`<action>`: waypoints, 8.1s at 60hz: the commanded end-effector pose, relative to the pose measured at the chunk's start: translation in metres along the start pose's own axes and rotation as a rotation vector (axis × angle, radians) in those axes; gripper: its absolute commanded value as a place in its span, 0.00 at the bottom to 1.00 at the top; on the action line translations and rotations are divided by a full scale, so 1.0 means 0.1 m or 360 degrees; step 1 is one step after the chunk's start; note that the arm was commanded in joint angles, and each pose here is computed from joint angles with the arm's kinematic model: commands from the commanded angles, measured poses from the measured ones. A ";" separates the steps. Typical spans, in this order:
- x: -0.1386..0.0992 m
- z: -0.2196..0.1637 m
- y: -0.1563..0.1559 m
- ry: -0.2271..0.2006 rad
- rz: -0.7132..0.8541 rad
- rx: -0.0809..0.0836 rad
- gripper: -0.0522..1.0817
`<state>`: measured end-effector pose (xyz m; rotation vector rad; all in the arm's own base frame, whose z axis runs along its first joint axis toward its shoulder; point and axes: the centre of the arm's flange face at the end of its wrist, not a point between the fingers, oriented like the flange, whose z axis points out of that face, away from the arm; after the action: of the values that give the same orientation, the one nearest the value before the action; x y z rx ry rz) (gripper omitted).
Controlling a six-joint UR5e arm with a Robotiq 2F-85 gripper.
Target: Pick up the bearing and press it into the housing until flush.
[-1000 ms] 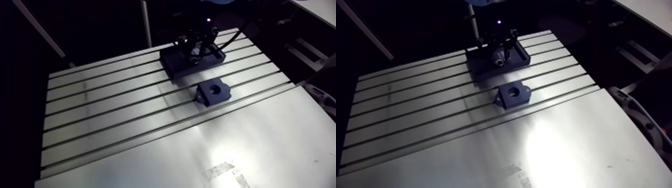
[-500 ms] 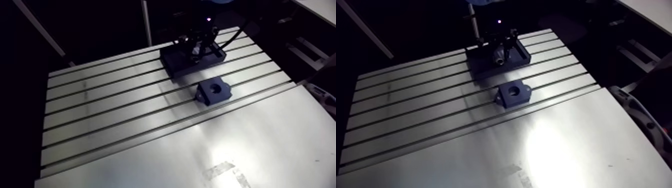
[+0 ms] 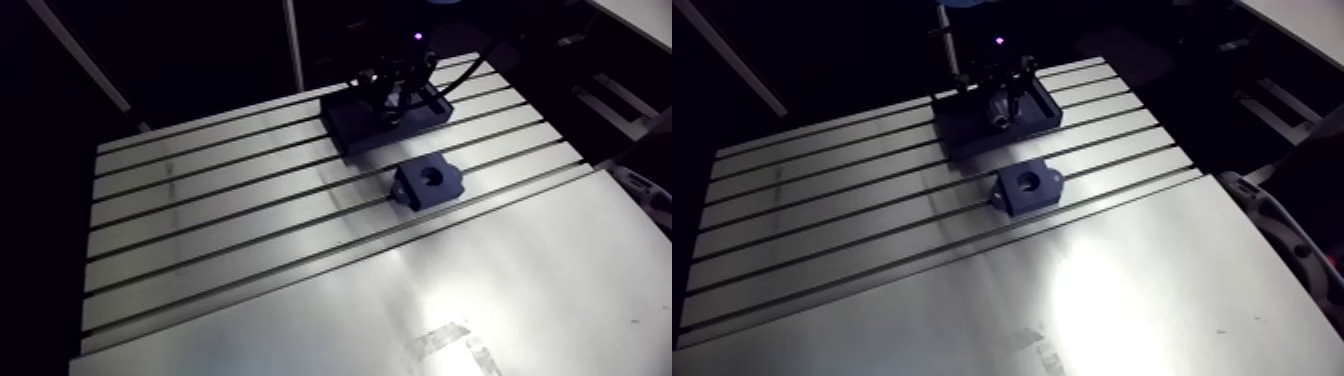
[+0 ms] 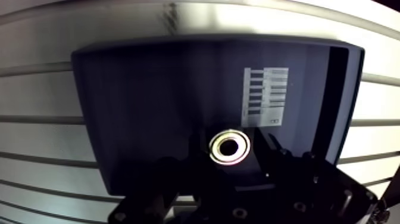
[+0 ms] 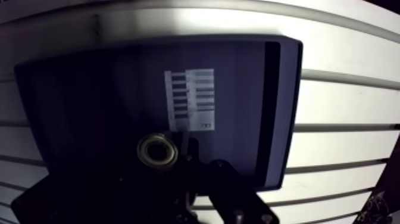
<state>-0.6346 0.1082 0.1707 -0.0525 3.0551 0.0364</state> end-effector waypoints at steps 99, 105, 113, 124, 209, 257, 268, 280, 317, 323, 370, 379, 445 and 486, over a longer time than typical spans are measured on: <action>0.00 0.01 -0.02 -0.0007 -0.0006 0.0005 0.53; 0.00 0.01 -0.02 -0.0007 -0.0006 0.0005 0.53; 0.00 -0.02 0.00 -0.0001 -0.0003 0.0003 0.54; 0.01 -0.08 -0.01 0.0015 -0.0005 0.0001 0.54; -1.05 -1.06 -0.38 0.0089 -0.0100 -0.0033 0.56; -1.48 -0.79 -0.27 0.0099 -0.0011 -0.0021 0.57; -1.47 -0.73 -0.23 0.0097 -0.0029 -0.0020 0.57; -1.46 -0.66 -0.15 0.0100 -0.0028 -0.0019 0.57; -1.47 -0.40 -0.11 0.0075 -0.0034 -0.0005 0.57; -1.45 -0.34 -0.10 0.0063 -0.0035 0.0001 0.57; -1.43 -0.17 -0.05 0.0037 -0.0017 0.0020 0.58; -1.45 -0.15 -0.07 0.0031 -0.0022 0.0023 0.58; -1.42 -0.10 -0.06 0.0036 -0.0022 0.0021 0.58; -1.42 -0.07 -0.06 0.0031 -0.0022 0.0023 0.58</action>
<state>-0.4935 0.1070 0.1900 -0.0734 3.0717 0.0110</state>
